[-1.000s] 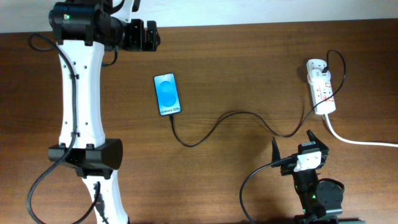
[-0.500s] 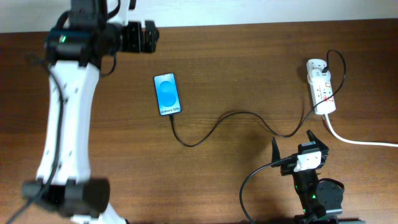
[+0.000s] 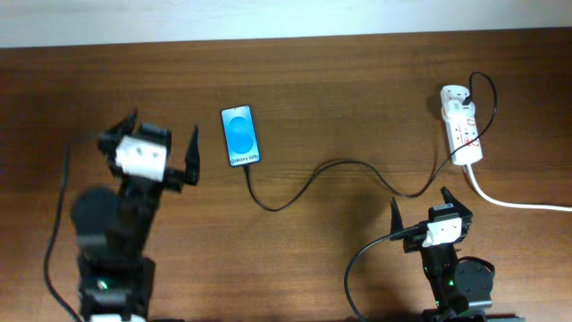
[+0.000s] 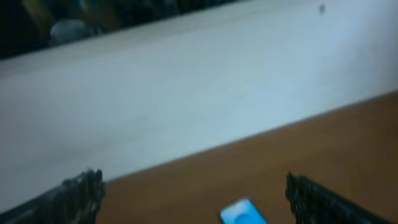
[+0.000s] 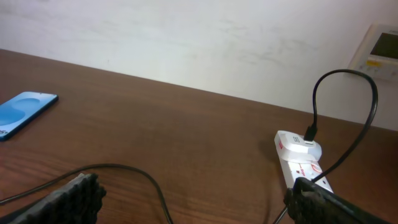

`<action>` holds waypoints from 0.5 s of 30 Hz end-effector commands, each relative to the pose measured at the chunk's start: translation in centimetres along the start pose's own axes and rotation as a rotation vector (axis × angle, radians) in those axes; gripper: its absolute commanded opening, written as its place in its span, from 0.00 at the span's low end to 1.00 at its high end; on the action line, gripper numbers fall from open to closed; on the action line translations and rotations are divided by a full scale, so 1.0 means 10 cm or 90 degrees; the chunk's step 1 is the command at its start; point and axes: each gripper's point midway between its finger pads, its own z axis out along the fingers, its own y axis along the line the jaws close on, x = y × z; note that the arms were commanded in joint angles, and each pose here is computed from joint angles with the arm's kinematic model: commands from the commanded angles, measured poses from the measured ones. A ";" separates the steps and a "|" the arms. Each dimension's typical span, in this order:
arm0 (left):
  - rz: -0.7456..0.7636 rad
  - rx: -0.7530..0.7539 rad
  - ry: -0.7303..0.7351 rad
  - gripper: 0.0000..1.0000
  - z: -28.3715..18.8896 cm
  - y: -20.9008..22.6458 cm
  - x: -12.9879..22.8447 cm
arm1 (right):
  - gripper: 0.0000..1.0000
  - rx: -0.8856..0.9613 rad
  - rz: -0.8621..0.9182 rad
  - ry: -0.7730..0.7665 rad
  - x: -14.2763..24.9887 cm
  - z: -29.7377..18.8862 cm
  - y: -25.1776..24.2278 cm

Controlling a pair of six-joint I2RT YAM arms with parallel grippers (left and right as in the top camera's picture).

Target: Plug charger to phone and switch on socket

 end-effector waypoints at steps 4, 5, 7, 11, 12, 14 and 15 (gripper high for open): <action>0.037 -0.095 -0.013 0.99 -0.56 0.00 0.89 | 0.98 -0.004 0.007 0.002 0.02 0.00 0.02; 0.044 -0.097 -0.019 0.99 -0.61 -0.03 0.95 | 0.99 -0.004 0.007 0.002 0.02 0.00 0.02; 0.055 -0.102 -0.032 0.99 -0.68 -0.08 1.07 | 0.98 -0.004 0.007 0.002 0.02 0.00 0.02; 0.075 -0.105 -0.035 0.99 -0.74 -0.14 1.29 | 0.99 -0.004 0.007 0.002 0.02 0.00 0.02; 0.074 -0.102 -0.027 0.99 -0.75 -0.16 1.34 | 0.98 -0.004 0.007 0.002 0.02 0.00 0.02; 0.069 -0.095 -0.002 1.00 -0.76 -0.19 1.44 | 0.98 -0.004 0.007 0.002 0.02 0.00 0.02; 0.070 -0.092 0.008 0.99 -0.77 -0.20 1.48 | 0.98 -0.004 0.007 0.002 0.02 0.00 0.02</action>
